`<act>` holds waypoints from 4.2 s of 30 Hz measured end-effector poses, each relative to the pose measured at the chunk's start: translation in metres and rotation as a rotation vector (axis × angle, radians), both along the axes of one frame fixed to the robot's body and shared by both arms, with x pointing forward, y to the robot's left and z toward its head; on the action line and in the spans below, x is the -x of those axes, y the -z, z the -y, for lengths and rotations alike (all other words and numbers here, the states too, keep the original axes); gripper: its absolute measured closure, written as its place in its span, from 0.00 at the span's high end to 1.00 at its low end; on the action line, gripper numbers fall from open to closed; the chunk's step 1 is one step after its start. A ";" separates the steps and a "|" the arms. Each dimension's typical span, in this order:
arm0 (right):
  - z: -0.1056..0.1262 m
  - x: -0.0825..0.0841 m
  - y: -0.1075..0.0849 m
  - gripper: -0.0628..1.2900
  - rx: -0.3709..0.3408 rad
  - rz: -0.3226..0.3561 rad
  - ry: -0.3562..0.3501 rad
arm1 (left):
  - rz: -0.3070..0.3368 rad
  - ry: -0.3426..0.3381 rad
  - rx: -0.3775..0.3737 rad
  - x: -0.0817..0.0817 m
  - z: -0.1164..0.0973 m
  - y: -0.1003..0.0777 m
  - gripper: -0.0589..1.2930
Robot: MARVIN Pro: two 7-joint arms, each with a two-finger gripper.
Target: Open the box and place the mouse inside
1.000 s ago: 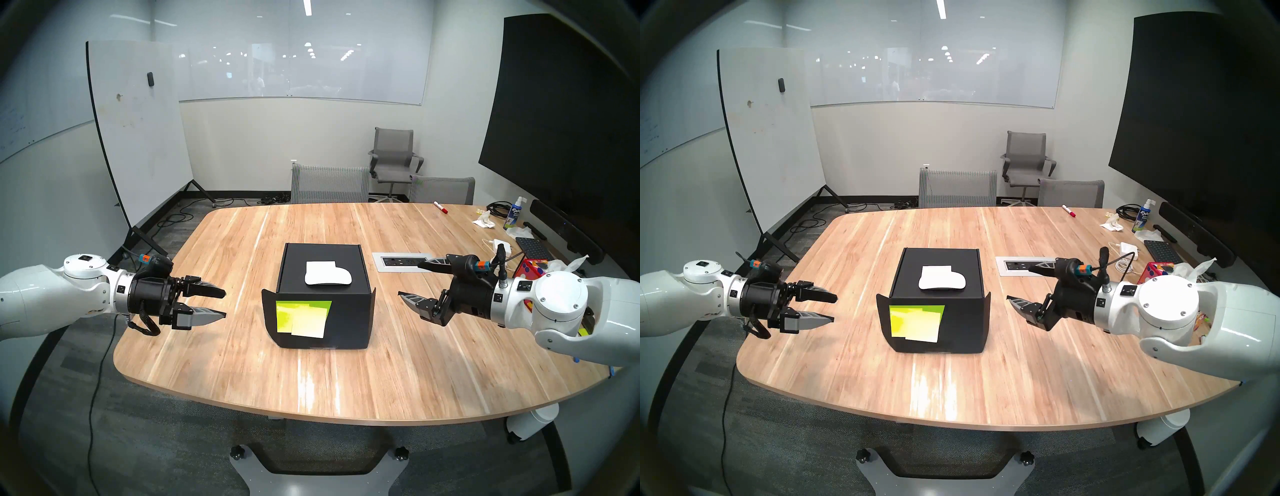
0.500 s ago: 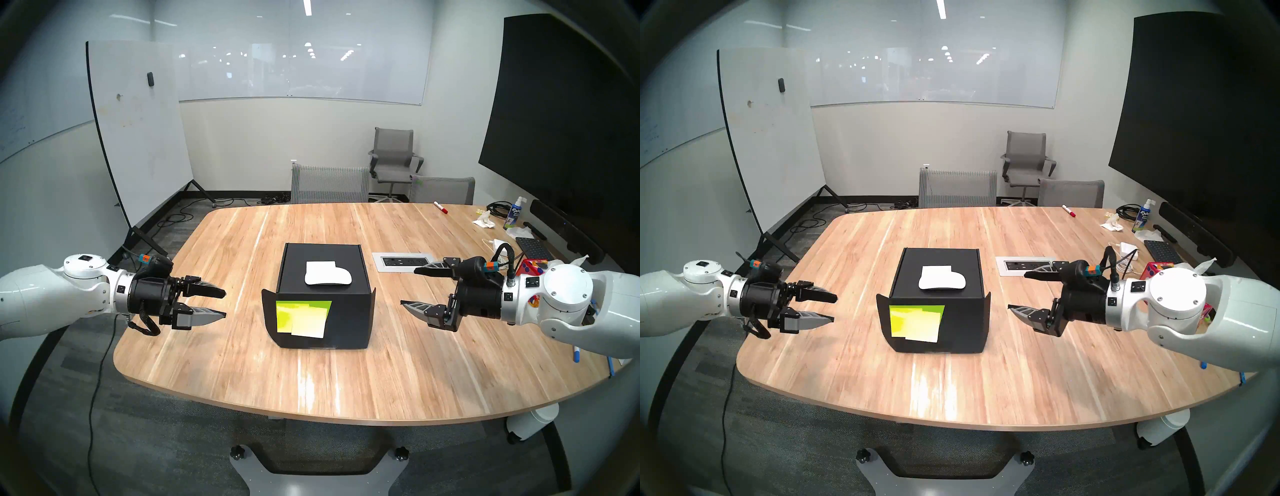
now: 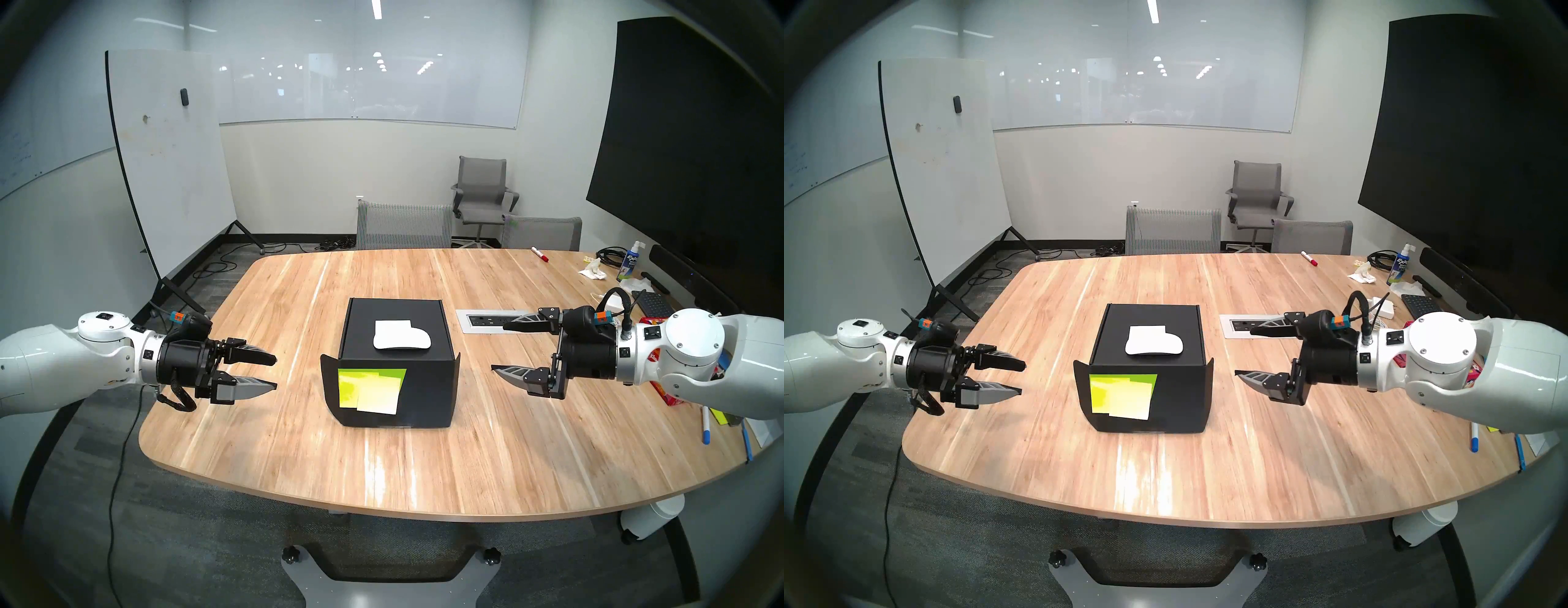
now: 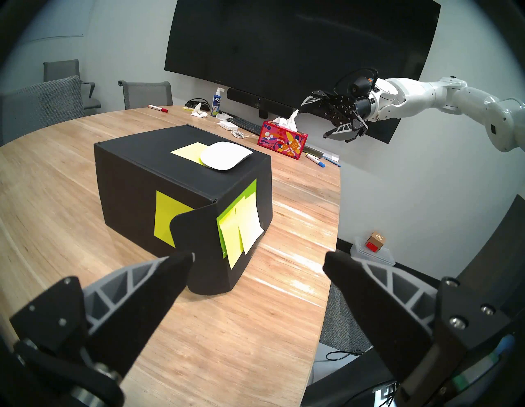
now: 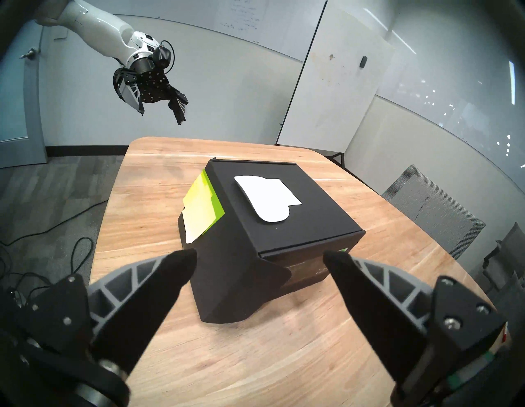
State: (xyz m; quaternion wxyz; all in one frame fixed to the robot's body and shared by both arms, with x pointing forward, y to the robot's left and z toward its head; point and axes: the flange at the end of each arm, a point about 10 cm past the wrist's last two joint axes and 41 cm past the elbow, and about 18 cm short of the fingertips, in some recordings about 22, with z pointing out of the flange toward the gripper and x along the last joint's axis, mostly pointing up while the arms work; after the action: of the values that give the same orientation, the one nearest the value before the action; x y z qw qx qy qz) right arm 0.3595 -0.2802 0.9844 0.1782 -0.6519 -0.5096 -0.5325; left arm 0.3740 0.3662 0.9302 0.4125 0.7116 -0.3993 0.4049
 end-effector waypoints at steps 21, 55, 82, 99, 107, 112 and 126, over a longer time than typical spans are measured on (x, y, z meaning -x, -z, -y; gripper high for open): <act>-0.001 -0.006 0.000 0.94 -0.001 0.008 -0.011 | 0.000 0.000 0.000 0.000 0.000 0.000 0.98; 0.001 -0.077 -0.021 0.94 -0.108 -0.016 -0.203 | 0.000 0.000 0.000 0.000 0.000 0.000 0.98; -0.029 -0.139 -0.010 0.94 -0.142 -0.172 -0.450 | 0.000 0.000 0.000 0.000 0.000 0.000 0.98; -0.042 -0.163 0.000 0.94 -0.133 -0.247 -0.456 | 0.000 0.000 0.000 0.000 0.000 0.000 0.98; -0.049 -0.171 0.004 0.94 -0.117 -0.272 -0.463 | 0.000 0.000 0.000 0.000 0.000 0.000 0.98; -0.054 -0.175 0.004 0.94 -0.103 -0.289 -0.472 | 0.000 0.000 0.000 0.000 0.000 0.000 0.98; -0.066 -0.183 0.002 0.94 -0.081 -0.342 -0.508 | 0.000 0.000 0.000 0.000 0.000 0.000 0.98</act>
State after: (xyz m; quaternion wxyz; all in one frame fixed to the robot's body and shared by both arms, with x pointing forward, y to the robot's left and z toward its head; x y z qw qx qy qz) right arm 0.5424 -0.2140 0.9821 0.4147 -0.5763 -0.5973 -0.3731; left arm 0.3739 0.3662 0.9300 0.4126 0.7116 -0.3993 0.4049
